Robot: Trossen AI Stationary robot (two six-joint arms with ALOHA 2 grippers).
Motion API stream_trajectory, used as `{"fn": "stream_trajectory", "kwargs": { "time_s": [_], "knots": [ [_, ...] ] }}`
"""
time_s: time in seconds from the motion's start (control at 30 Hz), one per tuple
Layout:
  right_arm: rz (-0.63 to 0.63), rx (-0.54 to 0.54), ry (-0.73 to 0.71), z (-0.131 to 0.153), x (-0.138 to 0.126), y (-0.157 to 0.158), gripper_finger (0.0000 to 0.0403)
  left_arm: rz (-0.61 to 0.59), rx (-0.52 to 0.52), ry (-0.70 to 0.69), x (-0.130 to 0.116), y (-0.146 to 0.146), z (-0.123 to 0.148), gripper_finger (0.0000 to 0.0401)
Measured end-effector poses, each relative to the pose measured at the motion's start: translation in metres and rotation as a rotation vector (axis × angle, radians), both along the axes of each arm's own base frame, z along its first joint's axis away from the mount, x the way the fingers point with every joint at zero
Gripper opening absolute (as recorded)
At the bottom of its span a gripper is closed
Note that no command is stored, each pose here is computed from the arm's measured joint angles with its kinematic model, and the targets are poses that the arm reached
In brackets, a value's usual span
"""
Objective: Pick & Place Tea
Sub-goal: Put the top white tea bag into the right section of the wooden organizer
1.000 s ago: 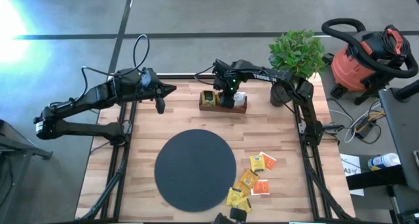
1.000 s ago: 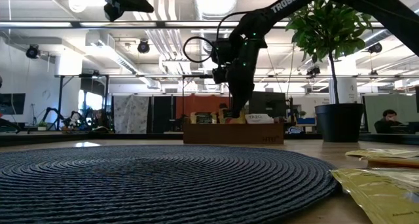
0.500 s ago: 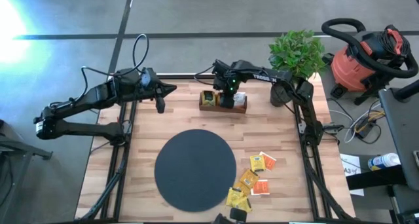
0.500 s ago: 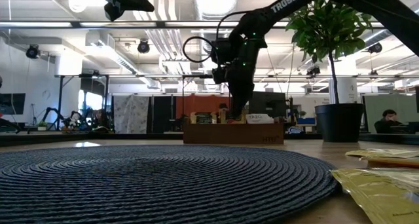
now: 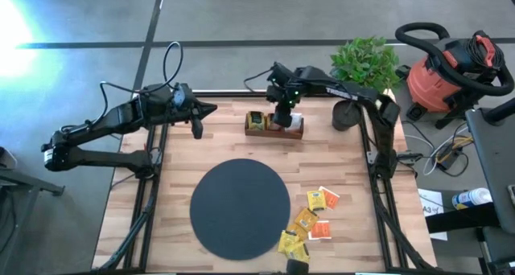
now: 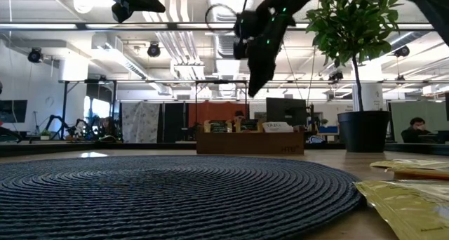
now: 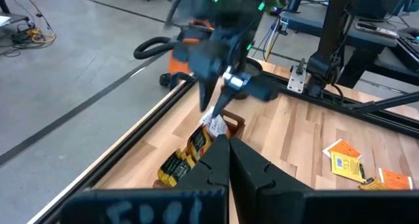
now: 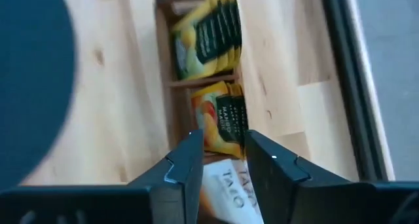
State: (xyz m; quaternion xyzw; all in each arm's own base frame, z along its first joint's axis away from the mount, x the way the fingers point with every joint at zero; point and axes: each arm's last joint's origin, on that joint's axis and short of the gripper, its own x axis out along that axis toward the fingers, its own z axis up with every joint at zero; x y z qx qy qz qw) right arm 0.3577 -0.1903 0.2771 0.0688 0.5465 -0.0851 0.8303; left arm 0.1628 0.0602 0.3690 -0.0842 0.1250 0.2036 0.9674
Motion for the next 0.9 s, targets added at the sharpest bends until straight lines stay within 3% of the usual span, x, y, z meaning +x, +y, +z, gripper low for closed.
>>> {"fn": "stream_trajectory", "kwargs": {
  "time_s": [0.2,0.57,0.73,0.9],
  "knots": [
    [0.017,0.135,0.008,0.023,-0.013,0.036,0.0102,-0.001,0.0,0.006,0.001,0.0,-0.004,0.0005],
    [0.071,0.302,0.399,-0.029,-0.02,0.143,0.0105,-0.036,-0.002,0.014,0.005,0.001,-0.017,0.0005],
    [-0.009,0.323,0.486,-0.049,-0.035,0.185,0.0099,-0.042,0.011,0.019,0.005,0.001,-0.017,0.0005],
    [-0.155,0.35,0.431,-0.052,-0.057,0.221,0.0092,-0.045,0.008,0.026,0.006,0.001,-0.019,0.0005]
  ]
}}
